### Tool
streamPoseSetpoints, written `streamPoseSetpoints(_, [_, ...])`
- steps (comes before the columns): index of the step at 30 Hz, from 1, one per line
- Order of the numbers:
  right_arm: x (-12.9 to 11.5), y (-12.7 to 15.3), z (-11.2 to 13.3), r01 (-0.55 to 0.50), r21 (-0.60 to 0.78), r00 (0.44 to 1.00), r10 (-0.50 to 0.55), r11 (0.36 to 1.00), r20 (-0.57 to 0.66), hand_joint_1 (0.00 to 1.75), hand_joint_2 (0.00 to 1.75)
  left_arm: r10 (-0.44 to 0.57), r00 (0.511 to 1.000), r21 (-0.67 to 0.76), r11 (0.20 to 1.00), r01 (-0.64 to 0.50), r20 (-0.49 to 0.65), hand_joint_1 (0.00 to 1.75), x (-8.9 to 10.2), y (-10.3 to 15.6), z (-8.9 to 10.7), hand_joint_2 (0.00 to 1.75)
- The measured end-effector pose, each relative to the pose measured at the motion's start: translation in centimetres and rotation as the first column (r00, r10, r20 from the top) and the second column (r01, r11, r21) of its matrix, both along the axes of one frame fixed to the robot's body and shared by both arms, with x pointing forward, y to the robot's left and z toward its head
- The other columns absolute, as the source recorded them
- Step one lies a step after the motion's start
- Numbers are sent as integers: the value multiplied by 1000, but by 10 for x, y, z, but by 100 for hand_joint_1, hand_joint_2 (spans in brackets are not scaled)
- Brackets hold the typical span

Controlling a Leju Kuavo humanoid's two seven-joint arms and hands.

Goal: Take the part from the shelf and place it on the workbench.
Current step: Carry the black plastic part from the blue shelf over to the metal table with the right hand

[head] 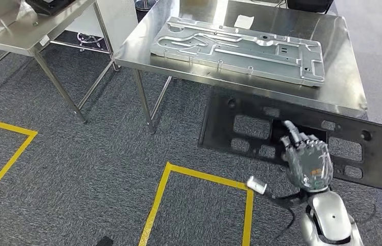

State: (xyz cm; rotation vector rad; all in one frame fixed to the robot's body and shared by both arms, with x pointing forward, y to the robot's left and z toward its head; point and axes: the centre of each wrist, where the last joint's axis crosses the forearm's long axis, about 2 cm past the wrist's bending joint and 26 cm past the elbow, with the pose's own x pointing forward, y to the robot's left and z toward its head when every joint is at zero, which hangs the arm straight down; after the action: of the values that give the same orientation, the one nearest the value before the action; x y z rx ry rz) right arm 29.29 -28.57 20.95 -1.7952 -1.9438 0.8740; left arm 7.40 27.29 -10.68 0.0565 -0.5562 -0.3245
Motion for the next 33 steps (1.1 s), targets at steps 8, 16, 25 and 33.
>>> streamPoseSetpoints(8, [-3, 93, -2, -153, 35, 987, 154, 988, -49, 175, 175, -23, 1000, 2, 1000, 23, 13, 0, 5, -1, 1, 0])
streamPoseSetpoints(16, [-9, 104, -12, -249, -40, 967, 247, 968, -56, 175, 175, -35, 999, 14, 999, 35, 2, 0, 0, 2, 0, 0])
streamPoseSetpoints(25, [-9, 98, -13, -266, -73, 964, 264, 961, -44, 175, 175, -32, 999, 13, 999, 32, 4, 0, 1, 2, 0, 0])
streamPoseSetpoints(33, [-8, 92, -15, -300, -130, 954, 295, 945, -57, 175, 175, -32, 999, 13, 999, 32, 5, 0, 1, 2, 0, 0])
